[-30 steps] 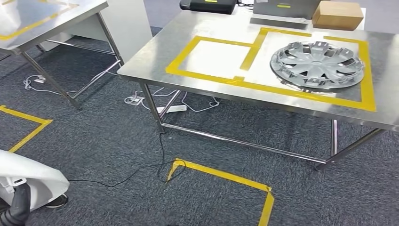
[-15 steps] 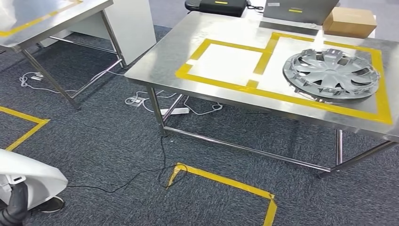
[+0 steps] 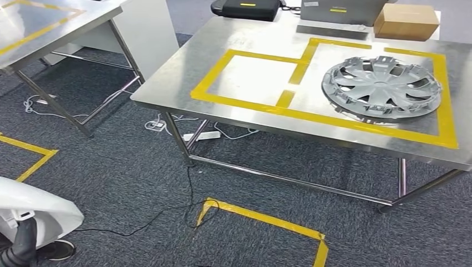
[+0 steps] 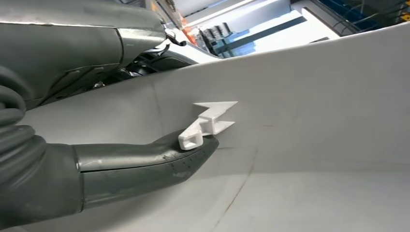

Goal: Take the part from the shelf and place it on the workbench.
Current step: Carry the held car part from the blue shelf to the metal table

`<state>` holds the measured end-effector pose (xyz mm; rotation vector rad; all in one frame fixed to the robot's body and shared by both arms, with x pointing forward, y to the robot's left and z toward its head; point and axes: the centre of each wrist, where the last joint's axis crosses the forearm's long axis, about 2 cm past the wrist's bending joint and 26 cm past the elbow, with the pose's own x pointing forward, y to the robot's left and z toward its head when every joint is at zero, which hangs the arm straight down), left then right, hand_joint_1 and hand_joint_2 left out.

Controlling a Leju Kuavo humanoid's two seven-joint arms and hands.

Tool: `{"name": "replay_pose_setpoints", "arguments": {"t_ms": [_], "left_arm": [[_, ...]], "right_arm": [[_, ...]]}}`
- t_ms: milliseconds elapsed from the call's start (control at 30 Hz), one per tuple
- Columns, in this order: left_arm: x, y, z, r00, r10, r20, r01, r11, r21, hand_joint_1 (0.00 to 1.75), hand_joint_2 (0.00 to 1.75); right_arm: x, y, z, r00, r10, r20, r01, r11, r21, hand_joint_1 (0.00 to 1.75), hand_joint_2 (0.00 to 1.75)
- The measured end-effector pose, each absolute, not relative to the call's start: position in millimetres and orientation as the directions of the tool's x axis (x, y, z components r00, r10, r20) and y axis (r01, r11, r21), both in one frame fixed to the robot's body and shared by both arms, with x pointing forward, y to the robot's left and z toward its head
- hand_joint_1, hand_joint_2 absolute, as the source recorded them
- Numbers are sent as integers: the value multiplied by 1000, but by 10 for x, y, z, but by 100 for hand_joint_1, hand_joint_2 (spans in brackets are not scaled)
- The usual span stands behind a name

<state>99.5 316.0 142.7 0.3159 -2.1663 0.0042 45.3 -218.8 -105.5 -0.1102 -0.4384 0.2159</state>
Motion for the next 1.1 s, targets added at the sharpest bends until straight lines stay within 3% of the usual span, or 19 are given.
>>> {"name": "replay_pose_setpoints", "arguments": {"t_ms": [1100], "left_arm": [[1038,3161,1423,-554,-222,803,-231,967,108,175,175]], "right_arm": [[468,-2198,-1056,886,223,407,-179,973,-143,0,175]]}}
